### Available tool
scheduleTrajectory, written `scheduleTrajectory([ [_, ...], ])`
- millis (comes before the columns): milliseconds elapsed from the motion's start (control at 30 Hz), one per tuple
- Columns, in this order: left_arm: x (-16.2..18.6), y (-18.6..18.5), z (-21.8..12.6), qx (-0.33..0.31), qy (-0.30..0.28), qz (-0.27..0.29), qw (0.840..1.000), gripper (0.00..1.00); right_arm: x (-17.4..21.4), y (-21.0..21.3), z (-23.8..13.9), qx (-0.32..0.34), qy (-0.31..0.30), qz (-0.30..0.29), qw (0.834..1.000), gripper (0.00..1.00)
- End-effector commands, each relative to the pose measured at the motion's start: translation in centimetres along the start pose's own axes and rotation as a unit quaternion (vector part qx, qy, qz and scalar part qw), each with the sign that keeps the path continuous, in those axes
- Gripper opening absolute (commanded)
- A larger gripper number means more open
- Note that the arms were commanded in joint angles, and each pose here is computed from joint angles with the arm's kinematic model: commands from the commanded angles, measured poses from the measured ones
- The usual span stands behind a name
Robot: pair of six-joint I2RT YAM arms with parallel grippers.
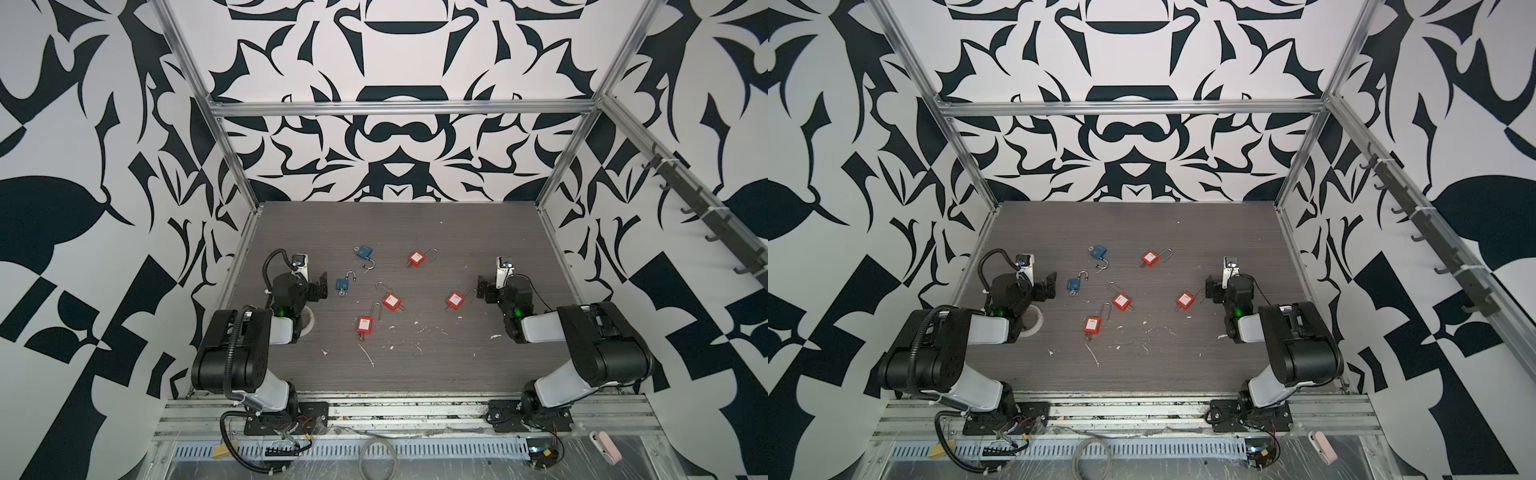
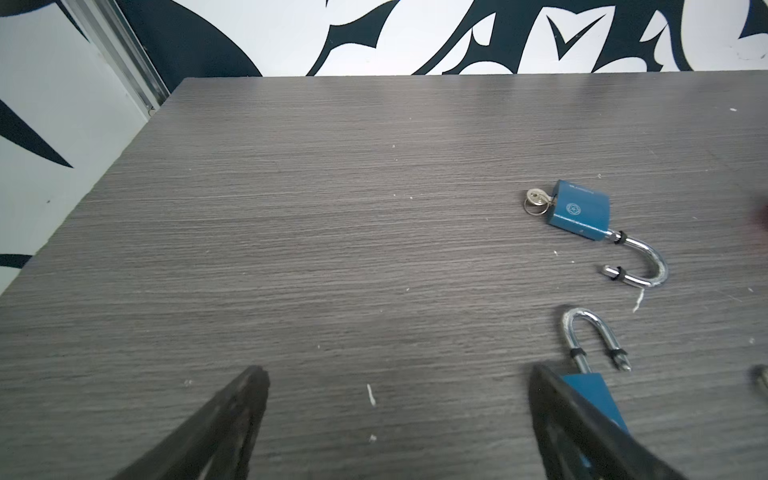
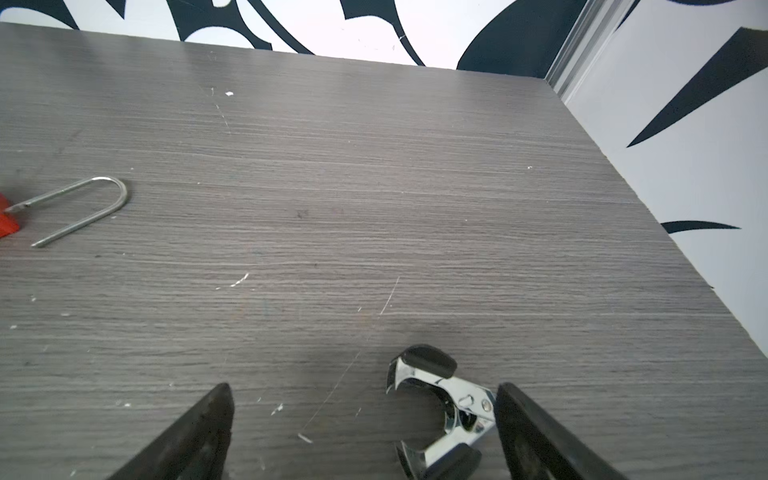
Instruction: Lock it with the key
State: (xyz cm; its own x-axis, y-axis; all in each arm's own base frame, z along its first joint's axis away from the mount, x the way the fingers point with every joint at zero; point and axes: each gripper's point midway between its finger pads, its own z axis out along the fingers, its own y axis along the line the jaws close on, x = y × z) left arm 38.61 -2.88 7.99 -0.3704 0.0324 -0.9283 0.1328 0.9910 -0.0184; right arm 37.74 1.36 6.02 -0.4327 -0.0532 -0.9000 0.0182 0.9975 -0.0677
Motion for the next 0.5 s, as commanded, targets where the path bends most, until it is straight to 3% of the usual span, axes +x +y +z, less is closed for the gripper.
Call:
scheduleTrajectory([
  [0,-0.8,-0.23,0.39,0.006,-0.011,-0.005,1.0,0.99,-2.04,-0.18,-0.01,0.007,-0.032,-0.001,0.999,1.0],
  [467,-0.88,0.05,0.5,-0.001,-0.009,-0.003,1.0,0.99,-2.12,-0.12,0.09,0.006,-0.03,-0.001,1.0,1.0],
])
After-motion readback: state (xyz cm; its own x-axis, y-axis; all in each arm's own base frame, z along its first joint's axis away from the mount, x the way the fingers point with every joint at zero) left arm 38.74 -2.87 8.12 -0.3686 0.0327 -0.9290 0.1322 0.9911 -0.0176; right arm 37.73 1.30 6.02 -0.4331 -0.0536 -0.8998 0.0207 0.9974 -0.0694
